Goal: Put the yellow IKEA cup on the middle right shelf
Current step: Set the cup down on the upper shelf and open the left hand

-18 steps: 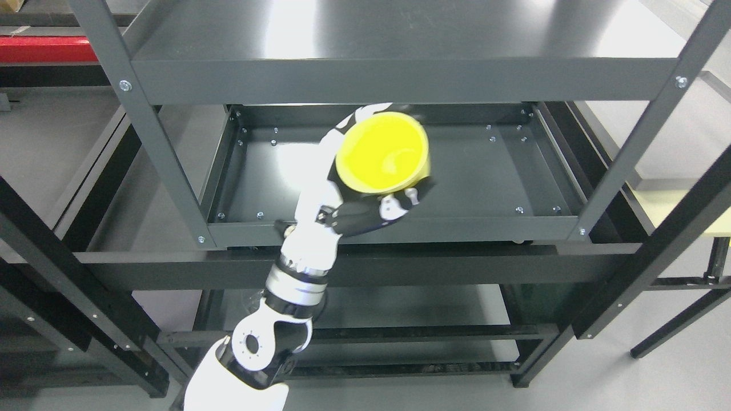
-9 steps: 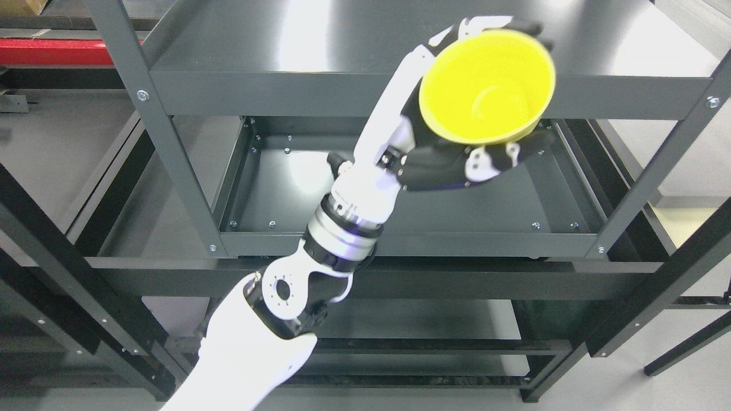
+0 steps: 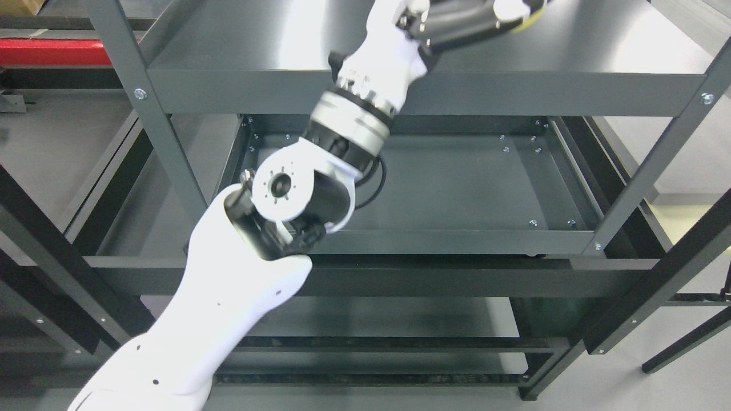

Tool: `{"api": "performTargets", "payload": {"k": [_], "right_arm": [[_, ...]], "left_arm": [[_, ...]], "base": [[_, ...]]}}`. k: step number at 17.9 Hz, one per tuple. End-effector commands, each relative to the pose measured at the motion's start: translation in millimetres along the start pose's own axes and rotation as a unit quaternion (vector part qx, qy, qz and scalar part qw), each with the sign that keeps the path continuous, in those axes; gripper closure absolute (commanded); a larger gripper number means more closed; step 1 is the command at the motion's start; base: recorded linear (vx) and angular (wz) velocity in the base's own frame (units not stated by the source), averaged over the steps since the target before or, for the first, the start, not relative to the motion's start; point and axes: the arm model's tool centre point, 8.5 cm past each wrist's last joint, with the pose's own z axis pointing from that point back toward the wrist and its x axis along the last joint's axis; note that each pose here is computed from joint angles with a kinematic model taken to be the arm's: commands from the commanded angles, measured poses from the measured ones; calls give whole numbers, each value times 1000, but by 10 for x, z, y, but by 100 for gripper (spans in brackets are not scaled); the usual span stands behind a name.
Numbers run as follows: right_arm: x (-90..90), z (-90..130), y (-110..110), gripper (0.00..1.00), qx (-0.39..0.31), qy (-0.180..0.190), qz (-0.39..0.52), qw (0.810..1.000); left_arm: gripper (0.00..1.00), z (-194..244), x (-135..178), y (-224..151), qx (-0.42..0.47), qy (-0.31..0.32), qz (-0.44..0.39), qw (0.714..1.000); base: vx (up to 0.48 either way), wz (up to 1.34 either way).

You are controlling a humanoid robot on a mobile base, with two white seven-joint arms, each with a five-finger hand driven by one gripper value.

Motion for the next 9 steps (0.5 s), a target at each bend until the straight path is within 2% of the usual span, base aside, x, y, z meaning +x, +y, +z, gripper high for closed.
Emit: {"api": "performTargets", "payload": {"k": [1, 6, 8, 9], "right_arm": [[-90, -6, -95, 0, -5, 8, -2, 1000], [-90, -6, -95, 1, -5, 8, -2, 1000], [-90, -6, -95, 0, -5, 8, -2, 1000], [-90, -6, -95, 1, -5, 8, -2, 1000]], "left_arm": [[100, -377, 177, 682, 80, 87, -12, 993], [97, -391, -199, 1133, 144, 171, -21, 974], [88, -352, -322, 1262, 164, 190, -27, 968], [79, -334, -371, 1287, 167, 204, -34, 964]], "base": [[0, 0], [0, 0], [0, 0], [0, 0]]}}
